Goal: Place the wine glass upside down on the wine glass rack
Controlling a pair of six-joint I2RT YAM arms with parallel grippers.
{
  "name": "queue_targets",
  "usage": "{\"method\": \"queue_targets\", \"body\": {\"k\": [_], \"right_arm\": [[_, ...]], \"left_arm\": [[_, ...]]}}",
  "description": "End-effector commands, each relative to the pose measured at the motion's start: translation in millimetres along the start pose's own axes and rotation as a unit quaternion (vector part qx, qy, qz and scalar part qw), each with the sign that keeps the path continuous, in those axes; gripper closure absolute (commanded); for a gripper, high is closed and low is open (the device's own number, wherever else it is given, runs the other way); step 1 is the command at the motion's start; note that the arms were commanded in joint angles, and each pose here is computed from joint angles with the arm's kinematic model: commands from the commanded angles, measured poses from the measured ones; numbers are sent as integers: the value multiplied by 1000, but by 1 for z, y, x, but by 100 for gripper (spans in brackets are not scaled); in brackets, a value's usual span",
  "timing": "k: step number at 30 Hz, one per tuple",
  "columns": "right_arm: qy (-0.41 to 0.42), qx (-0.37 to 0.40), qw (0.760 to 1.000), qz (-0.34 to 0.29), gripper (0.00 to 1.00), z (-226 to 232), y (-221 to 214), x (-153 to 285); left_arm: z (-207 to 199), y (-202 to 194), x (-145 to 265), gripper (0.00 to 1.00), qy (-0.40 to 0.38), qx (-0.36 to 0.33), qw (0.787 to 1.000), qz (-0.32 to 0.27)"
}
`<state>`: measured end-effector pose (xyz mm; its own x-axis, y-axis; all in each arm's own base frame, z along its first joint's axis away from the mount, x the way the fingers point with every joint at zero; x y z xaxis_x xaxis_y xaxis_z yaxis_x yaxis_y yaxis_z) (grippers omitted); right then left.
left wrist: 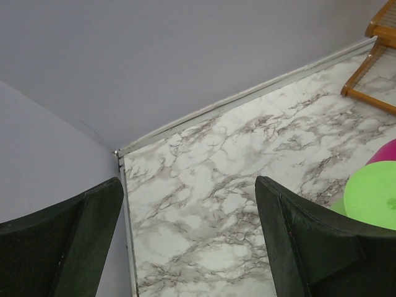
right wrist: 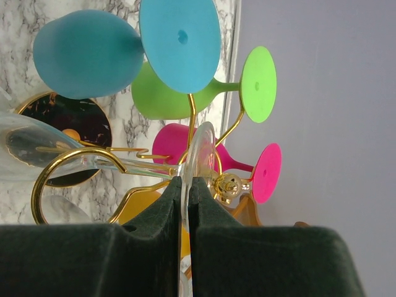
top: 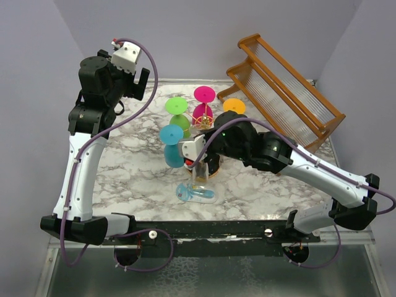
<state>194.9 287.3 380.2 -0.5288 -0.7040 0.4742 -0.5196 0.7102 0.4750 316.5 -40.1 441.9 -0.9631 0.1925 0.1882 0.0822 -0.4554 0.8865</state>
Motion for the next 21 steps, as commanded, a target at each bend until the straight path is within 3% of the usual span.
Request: {"method": "queue_targets", "body": {"k": [1,5,9,21], "right_arm": [[-35,2,999,-10,99,-11,4,14],[-22,2,1000,-20,99,-9,6,17],[-9,-1,999,-32,99,-8,8,22],[4,3,999,-36,99,-5,8,29]], "left_arm": [[0,3,1,9,-3,0,1000,-13],[1,2,0,8,-2,-3,1000,-12],[1,0,-1,1,0,-1,1000,-8],[0,-3,-3,1,-5,-1,1000,-4]]}}
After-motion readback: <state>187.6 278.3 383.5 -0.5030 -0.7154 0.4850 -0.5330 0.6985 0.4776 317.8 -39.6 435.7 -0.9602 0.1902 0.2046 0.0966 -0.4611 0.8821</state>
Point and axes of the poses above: each gripper's point midway between its finger pads, its own x axis back along the fingers, its own z axis along the line the jaws close on, y = z × x, the point moved 7 cm from there along x, back along the fingers, and after that the axes turned 8 degrees about -x, right-handed, at the moved point
